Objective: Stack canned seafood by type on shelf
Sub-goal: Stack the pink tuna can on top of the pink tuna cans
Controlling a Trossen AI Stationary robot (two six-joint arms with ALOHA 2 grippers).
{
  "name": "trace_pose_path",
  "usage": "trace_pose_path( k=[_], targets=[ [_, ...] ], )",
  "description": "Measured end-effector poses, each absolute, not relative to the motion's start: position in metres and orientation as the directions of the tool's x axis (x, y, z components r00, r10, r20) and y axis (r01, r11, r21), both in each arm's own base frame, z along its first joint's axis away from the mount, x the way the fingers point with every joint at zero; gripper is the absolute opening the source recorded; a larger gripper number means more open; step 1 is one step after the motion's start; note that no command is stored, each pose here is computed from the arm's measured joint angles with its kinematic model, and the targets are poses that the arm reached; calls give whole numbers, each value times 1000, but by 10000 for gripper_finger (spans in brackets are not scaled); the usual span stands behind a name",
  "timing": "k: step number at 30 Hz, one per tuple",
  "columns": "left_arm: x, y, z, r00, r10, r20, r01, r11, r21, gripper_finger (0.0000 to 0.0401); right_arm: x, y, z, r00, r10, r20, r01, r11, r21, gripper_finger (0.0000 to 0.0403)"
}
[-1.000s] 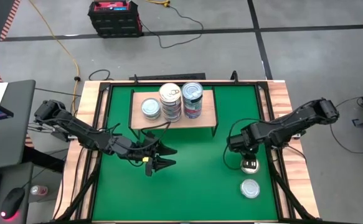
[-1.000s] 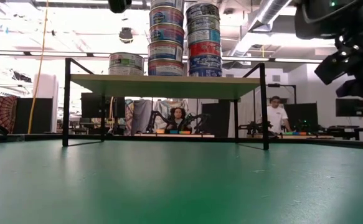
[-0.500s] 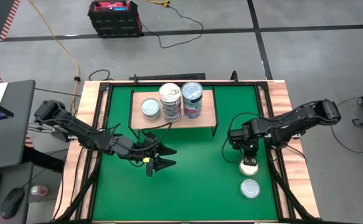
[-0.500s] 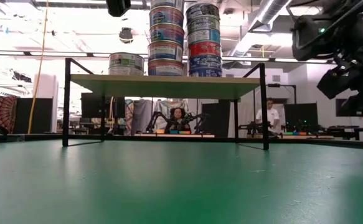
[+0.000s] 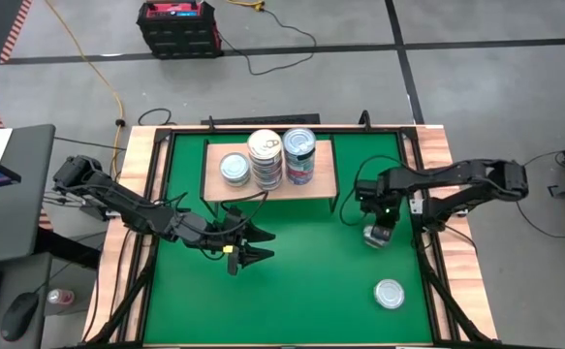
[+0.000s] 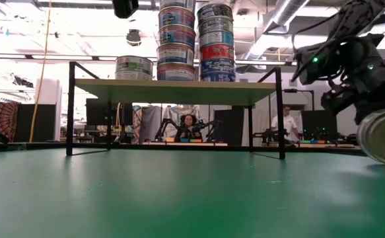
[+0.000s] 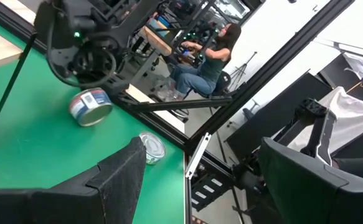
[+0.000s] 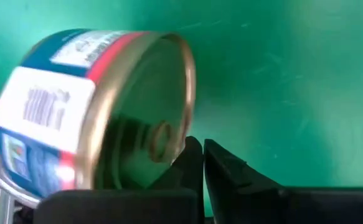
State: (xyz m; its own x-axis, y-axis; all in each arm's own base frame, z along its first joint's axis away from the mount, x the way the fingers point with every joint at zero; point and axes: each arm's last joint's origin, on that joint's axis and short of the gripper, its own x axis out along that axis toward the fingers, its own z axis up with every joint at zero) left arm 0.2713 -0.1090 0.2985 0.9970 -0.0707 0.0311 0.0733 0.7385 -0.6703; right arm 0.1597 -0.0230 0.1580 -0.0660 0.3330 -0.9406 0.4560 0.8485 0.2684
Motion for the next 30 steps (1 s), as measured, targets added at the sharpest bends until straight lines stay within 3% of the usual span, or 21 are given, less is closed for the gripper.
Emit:
trace_pose_path(
  k=[7,13,16,20,25,30],
  targets=[
    [271,-109,299,997,-70,32,73,736,-673,295,159,-33,186,-67,194,-979,497,857,136,48],
    [271,-108,299,999,-31,33,45,738,-674,295,166,-31,240,122,108,-987,458,876,152,67],
    [271,-107,299,999,-6,32,26,738,-674,295,166,-25,260,201,119,-972,431,880,197,108],
    [271,-107,299,999,5,32,18,738,-674,295,168,-10,271,237,175,-955,428,864,265,201],
    [271,-107,299,999,4,32,18,738,-674,295,177,13,261,137,192,-972,454,860,234,311],
    [271,-107,299,999,-15,32,33,737,-676,295,187,35,248,51,125,-991,441,887,134,356]
  ],
)
